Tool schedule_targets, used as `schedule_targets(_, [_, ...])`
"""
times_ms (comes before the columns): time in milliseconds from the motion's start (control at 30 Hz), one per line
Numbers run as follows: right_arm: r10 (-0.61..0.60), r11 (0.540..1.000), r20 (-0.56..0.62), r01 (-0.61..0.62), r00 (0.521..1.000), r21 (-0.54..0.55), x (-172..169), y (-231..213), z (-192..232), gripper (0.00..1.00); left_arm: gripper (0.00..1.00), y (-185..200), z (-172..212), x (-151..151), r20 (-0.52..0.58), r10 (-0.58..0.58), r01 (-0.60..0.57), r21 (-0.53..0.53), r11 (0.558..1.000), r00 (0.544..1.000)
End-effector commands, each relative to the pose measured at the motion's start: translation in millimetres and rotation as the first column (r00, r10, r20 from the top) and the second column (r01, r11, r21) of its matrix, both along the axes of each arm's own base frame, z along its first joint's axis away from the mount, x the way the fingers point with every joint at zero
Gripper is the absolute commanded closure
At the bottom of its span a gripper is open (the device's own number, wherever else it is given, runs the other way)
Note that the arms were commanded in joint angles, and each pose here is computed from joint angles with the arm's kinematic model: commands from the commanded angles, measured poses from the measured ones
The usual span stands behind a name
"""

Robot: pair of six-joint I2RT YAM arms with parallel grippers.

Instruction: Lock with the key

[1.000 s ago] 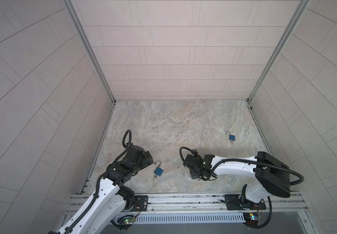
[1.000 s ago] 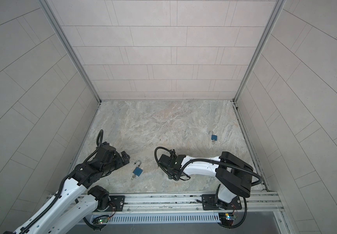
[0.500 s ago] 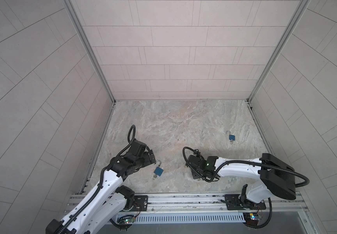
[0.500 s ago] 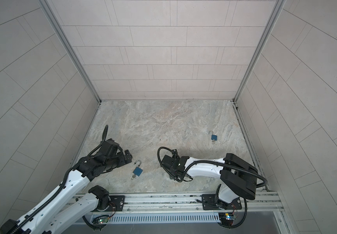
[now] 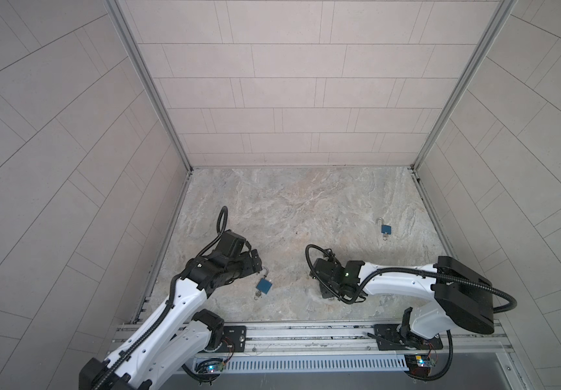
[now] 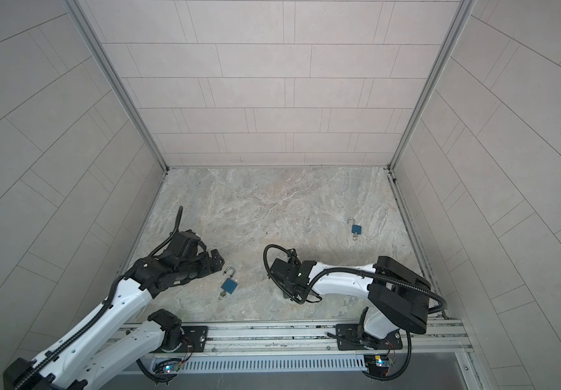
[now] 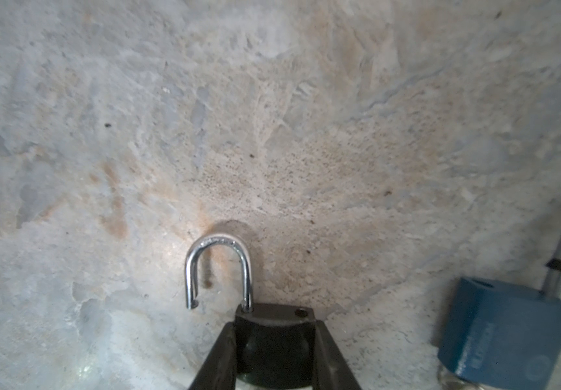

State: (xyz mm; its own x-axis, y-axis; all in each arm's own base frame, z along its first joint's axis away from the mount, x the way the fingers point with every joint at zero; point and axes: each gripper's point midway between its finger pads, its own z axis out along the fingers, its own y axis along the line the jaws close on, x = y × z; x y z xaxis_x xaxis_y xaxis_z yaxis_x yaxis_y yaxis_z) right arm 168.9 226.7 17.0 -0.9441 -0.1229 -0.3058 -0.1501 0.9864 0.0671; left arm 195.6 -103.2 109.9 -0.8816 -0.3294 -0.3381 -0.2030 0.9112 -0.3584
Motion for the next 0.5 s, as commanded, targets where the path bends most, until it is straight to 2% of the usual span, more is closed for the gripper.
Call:
schedule_targets(0, [0.022, 0.998, -0.062, -0.025, 0.998, -0.052, -14.4, -15.4, -4.2, 0.75, 0.0, -7.8, 2.6, -0.3, -0.023, -0.031, 0.03, -0.03, 0.999, 0.999])
schedule_targets(300, [0.137, 0.985, 0.027, -0.139, 0.99, 0.099, -0.7, 24.4, 60.4, 0.78, 0.0, -23.5, 7.3, 6.7, -0.014, -0.068, 0.067, -0.09, 0.994, 0.998])
schedule_targets(400, [0.18, 0.968, 0.046, -0.185, 0.983, 0.17, 0.6, 44.1, 76.7, 0.78, 0.0, -38.2, 11.9, 11.0, 0.015, -0.065, 0.067, -0.187, 0.98, 0.998])
schedule_targets(467, [0.208, 0.952, 0.049, -0.213, 0.977, 0.217, -1.4, 57.8, 83.6, 0.78, 0.0, -54.6, 20.3, 18.2, 0.073, -0.066, 0.085, -0.295, 0.952, 0.995])
